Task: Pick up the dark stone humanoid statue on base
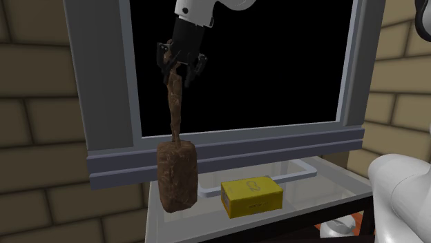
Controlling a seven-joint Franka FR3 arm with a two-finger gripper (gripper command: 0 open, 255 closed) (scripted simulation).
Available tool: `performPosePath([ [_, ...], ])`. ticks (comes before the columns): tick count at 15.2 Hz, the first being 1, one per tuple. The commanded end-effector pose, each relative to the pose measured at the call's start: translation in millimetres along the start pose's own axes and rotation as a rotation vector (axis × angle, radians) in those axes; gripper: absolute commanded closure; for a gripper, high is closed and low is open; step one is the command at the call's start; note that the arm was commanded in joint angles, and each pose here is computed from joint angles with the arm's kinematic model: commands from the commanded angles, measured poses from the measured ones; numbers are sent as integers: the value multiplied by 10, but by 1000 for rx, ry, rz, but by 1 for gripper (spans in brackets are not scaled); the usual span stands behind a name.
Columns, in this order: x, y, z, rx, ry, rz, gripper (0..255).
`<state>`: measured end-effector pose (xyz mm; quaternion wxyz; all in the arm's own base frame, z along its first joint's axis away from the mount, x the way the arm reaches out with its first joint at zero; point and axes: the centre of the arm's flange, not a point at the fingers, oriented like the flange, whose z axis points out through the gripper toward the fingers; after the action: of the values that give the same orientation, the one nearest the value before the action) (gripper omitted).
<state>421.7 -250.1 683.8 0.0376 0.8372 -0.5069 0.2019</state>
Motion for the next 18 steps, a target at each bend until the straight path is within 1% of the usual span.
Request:
performPosePath([
  [1,-1,3,5,0,0,0,255],
  [9,1,1,5,0,0,0,255],
  [18,180,-67,-431,0,0,0,255],
])
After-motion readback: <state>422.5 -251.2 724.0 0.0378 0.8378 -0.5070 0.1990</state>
